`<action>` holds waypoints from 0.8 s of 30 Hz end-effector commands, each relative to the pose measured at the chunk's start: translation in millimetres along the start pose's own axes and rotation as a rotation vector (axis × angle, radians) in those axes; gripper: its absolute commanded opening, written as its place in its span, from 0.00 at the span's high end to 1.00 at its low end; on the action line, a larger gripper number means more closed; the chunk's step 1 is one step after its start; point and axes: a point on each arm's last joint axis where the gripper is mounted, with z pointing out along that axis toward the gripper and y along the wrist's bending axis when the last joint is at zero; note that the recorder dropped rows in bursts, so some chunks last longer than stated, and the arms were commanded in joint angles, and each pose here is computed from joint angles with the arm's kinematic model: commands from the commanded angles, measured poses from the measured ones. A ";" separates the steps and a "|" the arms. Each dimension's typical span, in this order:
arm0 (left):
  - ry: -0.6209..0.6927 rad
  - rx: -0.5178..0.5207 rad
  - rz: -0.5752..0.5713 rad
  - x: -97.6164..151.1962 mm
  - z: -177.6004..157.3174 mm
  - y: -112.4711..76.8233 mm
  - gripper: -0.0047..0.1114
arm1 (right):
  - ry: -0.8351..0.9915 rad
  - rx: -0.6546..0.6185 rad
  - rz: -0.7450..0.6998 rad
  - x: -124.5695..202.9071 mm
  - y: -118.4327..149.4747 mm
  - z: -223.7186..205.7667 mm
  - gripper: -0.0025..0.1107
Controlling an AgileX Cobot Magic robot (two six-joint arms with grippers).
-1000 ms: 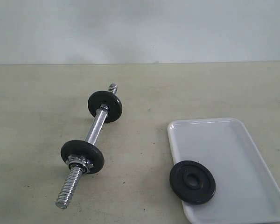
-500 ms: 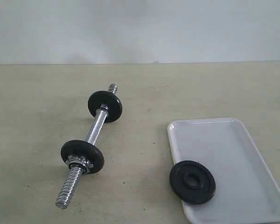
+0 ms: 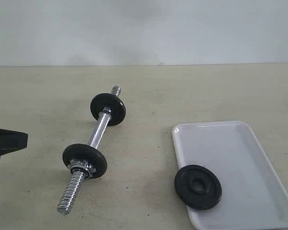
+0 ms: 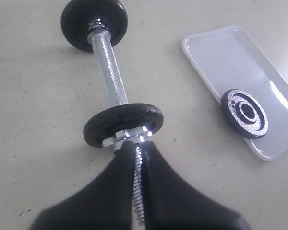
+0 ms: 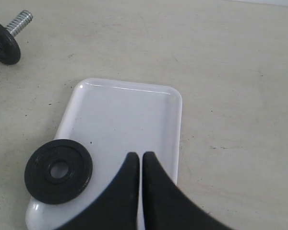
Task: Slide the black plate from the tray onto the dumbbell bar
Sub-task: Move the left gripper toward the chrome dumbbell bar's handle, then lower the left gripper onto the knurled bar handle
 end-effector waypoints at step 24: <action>0.113 -0.002 0.107 -80.9 79.4 1.8 0.92 | -0.013 -0.005 -0.019 -2.0 0.9 -1.7 0.98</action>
